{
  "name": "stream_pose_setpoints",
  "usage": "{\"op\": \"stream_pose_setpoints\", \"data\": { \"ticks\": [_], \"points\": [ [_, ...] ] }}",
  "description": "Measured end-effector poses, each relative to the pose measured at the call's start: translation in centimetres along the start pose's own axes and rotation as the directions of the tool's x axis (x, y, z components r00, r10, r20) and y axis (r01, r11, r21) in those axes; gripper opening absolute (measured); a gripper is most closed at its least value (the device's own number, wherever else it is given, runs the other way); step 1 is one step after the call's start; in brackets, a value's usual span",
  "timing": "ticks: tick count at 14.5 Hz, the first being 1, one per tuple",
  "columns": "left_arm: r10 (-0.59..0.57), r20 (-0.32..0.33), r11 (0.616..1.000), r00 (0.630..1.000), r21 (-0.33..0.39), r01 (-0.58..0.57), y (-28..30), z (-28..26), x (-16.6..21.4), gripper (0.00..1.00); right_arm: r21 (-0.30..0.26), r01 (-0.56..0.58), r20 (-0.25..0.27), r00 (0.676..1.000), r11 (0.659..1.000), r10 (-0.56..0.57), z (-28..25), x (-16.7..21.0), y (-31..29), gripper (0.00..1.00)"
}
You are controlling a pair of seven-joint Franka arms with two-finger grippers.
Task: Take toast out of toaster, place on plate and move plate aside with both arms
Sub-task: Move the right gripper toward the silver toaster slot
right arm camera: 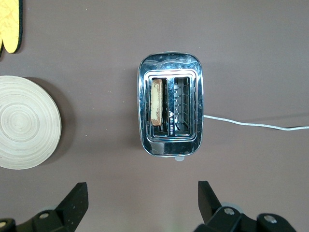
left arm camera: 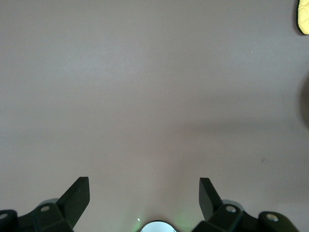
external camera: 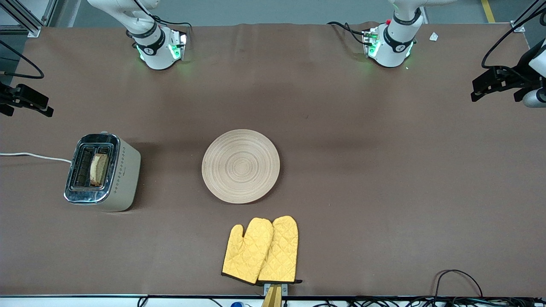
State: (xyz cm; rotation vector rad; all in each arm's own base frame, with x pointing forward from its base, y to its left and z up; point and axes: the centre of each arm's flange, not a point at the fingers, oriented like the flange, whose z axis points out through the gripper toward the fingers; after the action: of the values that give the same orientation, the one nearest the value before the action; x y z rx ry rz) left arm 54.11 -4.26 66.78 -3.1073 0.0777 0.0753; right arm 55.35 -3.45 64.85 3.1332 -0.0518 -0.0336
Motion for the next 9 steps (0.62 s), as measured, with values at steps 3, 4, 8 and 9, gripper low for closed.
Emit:
{"op": "stream_pose_setpoints", "data": {
  "ticks": [3, 4, 8, 9],
  "points": [
    [0.005, 0.001, 1.0, 1.0, 0.0, -0.005, 0.28, -0.01, -0.02, 1.0, 0.0, 0.0, 0.0, 1.0, 1.0, 0.0, 0.0, 0.0, 0.0, 1.0],
    [0.008, 0.001, 1.0, 1.0, 0.0, -0.008, 0.45, -0.01, -0.03, 1.0, 0.0, 0.0, 0.0, 1.0, 1.0, 0.0, 0.0, 0.0, 0.0, 1.0],
    [0.011, 0.001, 1.0, 1.0, 0.0, -0.011, 0.59, -0.01, -0.03, 1.0, 0.0, 0.0, 0.0, 1.0, 1.0, 0.0, 0.0, 0.01, 0.0, 1.0],
    [0.011, 0.001, 1.0, 1.0, 0.0, -0.011, 0.59, -0.01, -0.03, 1.0, 0.0, 0.0, -0.001, 1.0, 1.0, 0.0, -0.01, 0.02, 0.0, 1.0]
  ]
}}
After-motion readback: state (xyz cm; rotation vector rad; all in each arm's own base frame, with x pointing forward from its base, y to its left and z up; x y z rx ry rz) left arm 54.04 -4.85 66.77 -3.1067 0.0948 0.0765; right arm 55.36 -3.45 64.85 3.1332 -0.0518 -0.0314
